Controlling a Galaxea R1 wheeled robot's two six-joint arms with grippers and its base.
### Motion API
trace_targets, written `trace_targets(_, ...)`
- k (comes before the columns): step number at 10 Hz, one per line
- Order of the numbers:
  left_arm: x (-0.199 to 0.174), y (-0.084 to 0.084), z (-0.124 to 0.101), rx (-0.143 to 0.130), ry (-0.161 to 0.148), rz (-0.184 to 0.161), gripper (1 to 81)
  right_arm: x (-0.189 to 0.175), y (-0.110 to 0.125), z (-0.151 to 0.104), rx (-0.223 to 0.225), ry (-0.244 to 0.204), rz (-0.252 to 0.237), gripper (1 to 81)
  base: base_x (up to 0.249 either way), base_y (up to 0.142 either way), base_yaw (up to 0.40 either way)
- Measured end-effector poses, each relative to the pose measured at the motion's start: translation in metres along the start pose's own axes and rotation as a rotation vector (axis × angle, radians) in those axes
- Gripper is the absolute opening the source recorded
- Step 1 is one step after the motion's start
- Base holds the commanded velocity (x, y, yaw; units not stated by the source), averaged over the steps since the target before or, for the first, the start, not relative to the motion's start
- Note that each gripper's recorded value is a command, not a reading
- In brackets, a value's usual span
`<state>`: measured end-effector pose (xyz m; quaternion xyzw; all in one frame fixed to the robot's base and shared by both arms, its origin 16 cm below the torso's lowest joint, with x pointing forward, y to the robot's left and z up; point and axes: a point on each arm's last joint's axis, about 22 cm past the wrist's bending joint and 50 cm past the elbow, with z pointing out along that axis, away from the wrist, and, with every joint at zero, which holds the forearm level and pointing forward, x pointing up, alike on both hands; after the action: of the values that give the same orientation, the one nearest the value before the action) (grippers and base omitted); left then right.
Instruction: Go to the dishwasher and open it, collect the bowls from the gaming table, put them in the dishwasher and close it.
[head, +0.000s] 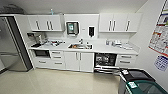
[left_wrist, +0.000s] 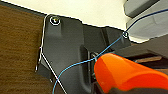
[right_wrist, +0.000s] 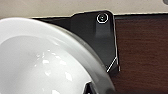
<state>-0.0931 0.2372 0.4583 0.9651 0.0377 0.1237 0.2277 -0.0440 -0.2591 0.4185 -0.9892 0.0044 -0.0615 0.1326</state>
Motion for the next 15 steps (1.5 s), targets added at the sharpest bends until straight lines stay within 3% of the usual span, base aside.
trace_targets(8, 0.001, 0.002, 0.001, -0.003, 0.002, 0.0, 1.0, 0.003, 0.004, -0.001, -0.004, 0.003, -0.001, 1.0, 0.114, 0.0, 0.0)
trace_targets(13, -0.001, -0.001, 0.0, 0.002, -0.001, 0.001, 1.0, 0.0, -0.007, 0.002, 0.011, 0.002, 0.0, 1.0, 0.114, 0.0, 0.0)
trace_targets(15, 0.003, 0.007, 0.004, -0.012, 0.005, -0.003, 1.0, 0.01, 0.003, 0.0, -0.002, 0.013, -0.005, 1.0, 0.114, 0.0, 0.0)
